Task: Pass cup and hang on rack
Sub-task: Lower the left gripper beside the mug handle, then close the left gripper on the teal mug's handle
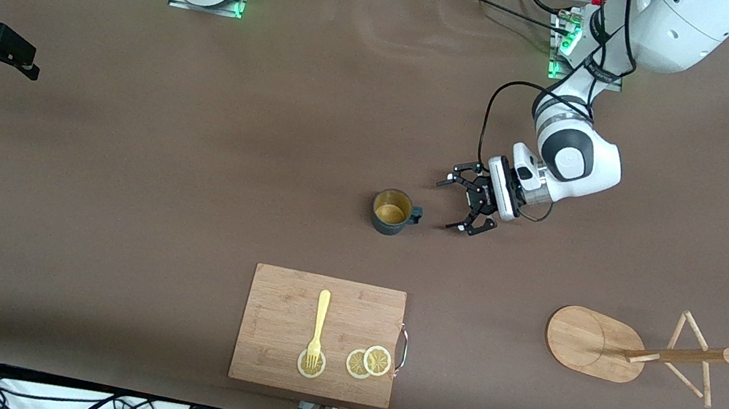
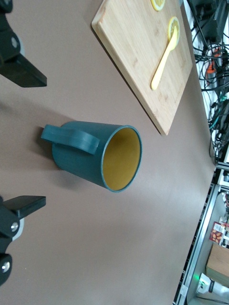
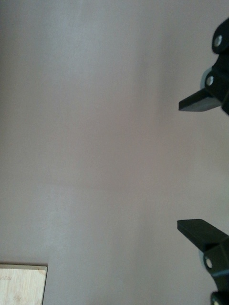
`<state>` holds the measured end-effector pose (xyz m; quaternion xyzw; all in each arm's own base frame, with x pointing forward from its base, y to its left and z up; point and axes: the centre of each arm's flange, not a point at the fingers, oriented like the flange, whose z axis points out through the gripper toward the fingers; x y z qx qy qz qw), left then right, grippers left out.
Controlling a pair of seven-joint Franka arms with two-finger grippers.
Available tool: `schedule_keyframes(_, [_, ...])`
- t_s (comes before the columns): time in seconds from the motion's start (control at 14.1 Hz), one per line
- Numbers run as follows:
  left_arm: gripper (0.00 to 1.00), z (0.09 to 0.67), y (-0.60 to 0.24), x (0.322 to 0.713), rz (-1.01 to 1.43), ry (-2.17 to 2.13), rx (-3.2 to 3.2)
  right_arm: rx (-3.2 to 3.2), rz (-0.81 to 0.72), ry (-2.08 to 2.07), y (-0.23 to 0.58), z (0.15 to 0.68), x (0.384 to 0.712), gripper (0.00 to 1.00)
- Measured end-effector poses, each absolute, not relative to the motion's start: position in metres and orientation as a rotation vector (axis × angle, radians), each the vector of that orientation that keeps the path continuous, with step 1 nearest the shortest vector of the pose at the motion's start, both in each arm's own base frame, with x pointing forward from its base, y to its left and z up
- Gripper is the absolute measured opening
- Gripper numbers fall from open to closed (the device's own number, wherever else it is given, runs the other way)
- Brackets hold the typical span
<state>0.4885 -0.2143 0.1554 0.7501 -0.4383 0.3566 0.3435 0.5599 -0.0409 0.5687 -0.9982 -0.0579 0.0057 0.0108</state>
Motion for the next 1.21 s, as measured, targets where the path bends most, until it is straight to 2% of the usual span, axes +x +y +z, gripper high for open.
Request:
schedule_keyframes(0.85, [1.00, 0.110, -0.214, 0.477, 1.061, -1.109, 1.832, -3.115, 0.018, -0.180, -0.041, 0.569, 0.560, 1.00])
schedule_keyframes(1.21, [1.00, 0.100, -0.220, 0.493, 1.097, -1.106, 1.806, -3.115, 0.018, -0.180, -0.041, 0.569, 0.560, 1.00])
